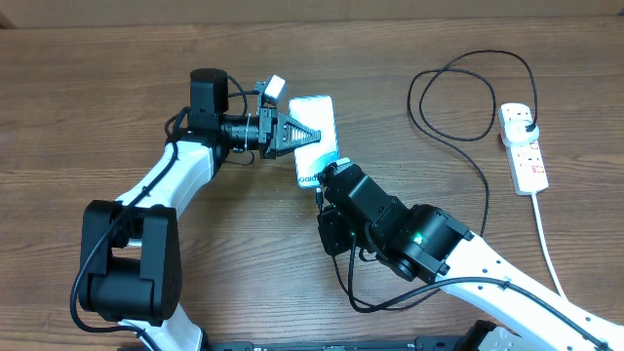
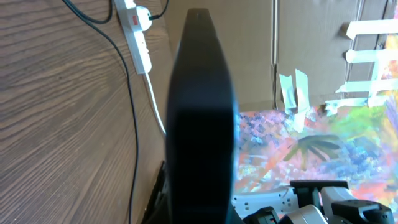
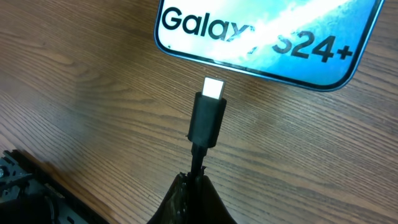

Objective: Plug charger to phone and switch on socket
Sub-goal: 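Align the USB-C plug under the phone's bottom port with the right gripper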

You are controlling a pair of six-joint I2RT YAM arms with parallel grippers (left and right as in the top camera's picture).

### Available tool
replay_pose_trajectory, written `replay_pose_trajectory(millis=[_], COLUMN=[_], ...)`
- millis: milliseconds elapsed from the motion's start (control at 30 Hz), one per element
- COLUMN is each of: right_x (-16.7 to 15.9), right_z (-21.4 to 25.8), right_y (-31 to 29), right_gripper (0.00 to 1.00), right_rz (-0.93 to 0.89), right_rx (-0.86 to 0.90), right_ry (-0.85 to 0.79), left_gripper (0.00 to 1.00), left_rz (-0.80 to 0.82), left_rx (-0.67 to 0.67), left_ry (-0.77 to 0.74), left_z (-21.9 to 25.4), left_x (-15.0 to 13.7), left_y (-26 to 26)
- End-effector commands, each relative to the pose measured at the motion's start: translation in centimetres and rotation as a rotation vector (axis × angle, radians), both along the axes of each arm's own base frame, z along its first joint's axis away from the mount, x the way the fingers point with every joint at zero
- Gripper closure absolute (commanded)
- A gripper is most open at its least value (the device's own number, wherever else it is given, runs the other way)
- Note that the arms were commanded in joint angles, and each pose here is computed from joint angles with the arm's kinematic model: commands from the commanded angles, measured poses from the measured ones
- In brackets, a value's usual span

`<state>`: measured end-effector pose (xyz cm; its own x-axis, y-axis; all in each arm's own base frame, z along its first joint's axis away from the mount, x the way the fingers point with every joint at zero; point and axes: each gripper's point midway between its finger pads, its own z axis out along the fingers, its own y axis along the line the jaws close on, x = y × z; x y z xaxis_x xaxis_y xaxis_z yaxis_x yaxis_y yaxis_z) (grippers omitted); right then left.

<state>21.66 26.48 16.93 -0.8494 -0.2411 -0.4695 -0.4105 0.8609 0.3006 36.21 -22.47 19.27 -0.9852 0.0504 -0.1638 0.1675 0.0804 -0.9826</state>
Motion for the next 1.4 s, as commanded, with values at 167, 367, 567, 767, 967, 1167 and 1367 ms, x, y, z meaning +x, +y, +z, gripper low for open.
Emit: replay_pose_trajectory(millis=[167,367,567,767,967,1167,1367], right_x=[1.24,1.29,1.31,1.49,1.44,0.97,0.97], right_z=[-0.2,-0.22,-0.21,-0.15,-0.14,-0.15,-0.15], right_y=[0.02,-0.1,-0.1,-0.16,-0.09,0.31,0.32], right_gripper=[0.96,0.96,0.96,0.96,0.96,0.96,0.96], right_rz=[-0.025,-0.028,-0.029,-0.035,-0.032,-0.012,-0.012], right_rx=[-0.047,-0.053,-0.053,-0.055,-0.052,-0.033,-0.032], right_ry=[-0.033,-0.035,-0.036,-0.045,-0.043,-0.02,-0.02], left_gripper=[0.96,0.96,0.96,0.96,0.96,0.96,0.96], left_rz=[-0.012,-0.015,-0.013,-0.015,-0.016,-0.014,-0.02], left_rx=[-0.006,-0.007,-0.003,-0.002,-0.003,-0.002,-0.009], left_ry=[-0.04,-0.087,-0.105,-0.091,-0.09,-0.054,-0.026], left_z=[0.53,0.48,0.36,0.27,0.29,0.3,0.43], left_x=[0.03,0.03,0.06,-0.05,-0.08,-0.09,-0.25], left_y=[-0.27,-0.27,-0.26,-0.25,-0.25,-0.25,-0.25])
